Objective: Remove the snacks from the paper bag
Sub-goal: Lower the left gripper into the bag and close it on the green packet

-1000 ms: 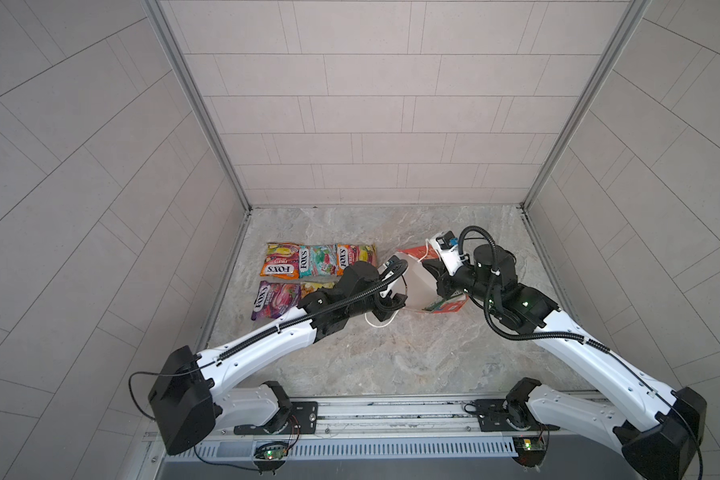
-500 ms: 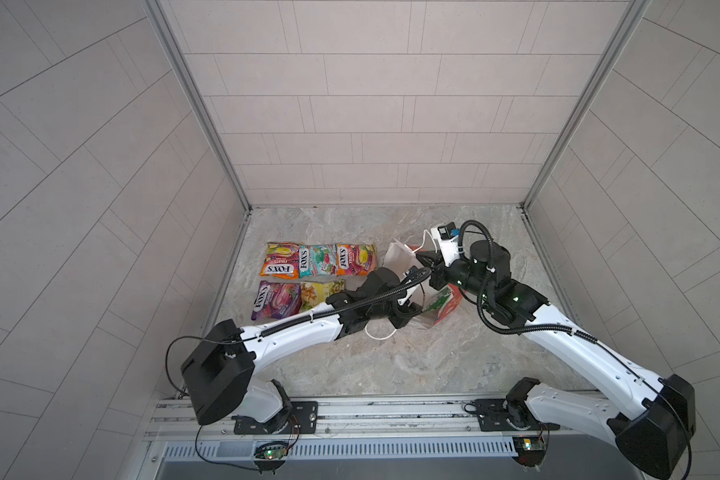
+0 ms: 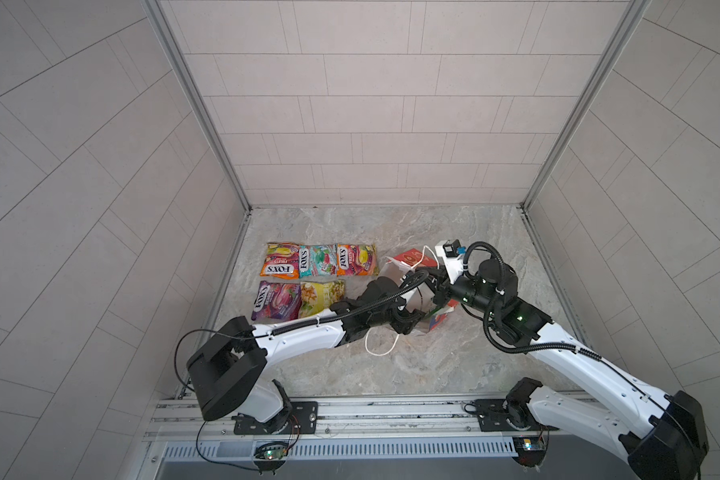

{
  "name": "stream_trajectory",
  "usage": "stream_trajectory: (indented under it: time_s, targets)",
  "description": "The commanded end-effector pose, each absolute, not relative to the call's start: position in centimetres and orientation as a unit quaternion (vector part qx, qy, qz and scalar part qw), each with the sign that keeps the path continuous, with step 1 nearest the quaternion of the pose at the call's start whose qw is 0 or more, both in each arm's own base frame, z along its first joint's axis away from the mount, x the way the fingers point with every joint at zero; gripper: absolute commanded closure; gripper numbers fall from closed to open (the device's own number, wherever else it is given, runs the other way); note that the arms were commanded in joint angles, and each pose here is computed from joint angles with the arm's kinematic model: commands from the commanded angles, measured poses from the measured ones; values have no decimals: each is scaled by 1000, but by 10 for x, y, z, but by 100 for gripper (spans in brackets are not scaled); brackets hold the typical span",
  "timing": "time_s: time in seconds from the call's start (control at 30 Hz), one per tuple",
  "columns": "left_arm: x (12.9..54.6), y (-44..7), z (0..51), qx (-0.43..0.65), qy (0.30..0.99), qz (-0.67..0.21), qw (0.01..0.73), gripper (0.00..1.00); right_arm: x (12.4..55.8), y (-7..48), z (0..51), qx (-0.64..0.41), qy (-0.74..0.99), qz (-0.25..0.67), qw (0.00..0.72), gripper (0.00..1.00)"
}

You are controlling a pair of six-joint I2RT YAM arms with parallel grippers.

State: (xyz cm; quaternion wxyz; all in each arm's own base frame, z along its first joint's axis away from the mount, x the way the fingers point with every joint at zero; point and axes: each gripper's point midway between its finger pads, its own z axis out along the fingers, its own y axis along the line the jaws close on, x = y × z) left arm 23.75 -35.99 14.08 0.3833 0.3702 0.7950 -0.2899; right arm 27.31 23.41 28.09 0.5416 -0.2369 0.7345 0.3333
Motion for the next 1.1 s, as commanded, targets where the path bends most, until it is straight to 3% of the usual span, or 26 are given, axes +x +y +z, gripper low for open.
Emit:
stream_trajectory:
  time_s: [0.0, 0.37, 0.7, 0.8, 0.87, 1.07]
  targets:
    - [241, -368, 142, 355, 788, -308, 397, 26, 267, 234, 281, -246, 728, 338, 544, 100]
    - [246, -389, 149, 341, 776, -345, 402, 25, 278, 241, 310, -209, 707, 372, 564, 100]
    - [244, -406, 160, 344, 758, -366, 416, 25, 281, 245, 303, -206, 711, 374, 559, 100]
    - [244, -414, 151, 346, 760, -369, 409, 28, 281, 247, 303, -208, 709, 375, 560, 100]
    - [244, -418, 145, 345, 765, -371, 398, 35, 282, 246, 303, -208, 711, 371, 560, 100]
    - [246, -415, 142, 339, 768, -361, 406, 36, 285, 241, 305, -200, 717, 354, 566, 100]
